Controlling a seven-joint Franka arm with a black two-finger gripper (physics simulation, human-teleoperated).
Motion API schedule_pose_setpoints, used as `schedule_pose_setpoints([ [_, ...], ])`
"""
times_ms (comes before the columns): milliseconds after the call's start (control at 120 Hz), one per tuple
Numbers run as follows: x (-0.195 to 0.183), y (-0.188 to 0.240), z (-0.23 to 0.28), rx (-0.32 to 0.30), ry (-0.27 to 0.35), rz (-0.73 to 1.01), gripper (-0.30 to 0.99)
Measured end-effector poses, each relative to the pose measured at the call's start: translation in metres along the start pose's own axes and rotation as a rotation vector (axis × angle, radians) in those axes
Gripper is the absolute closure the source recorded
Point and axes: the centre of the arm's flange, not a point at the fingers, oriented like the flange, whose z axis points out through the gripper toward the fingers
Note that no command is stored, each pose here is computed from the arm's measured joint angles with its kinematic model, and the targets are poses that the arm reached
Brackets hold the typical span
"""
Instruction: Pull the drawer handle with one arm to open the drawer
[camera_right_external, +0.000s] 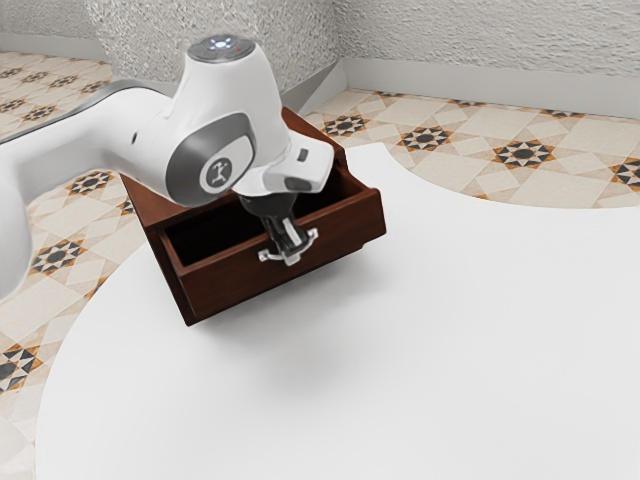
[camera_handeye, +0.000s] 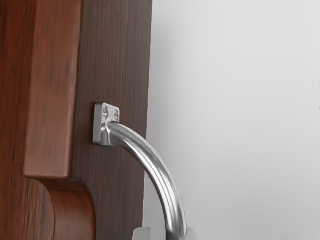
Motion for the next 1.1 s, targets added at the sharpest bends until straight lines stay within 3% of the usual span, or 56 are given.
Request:
schedule_pose_setpoints([
  [1100,-0.003,0.047,-0.013,-0.006,0.011,-0.022,0.8],
])
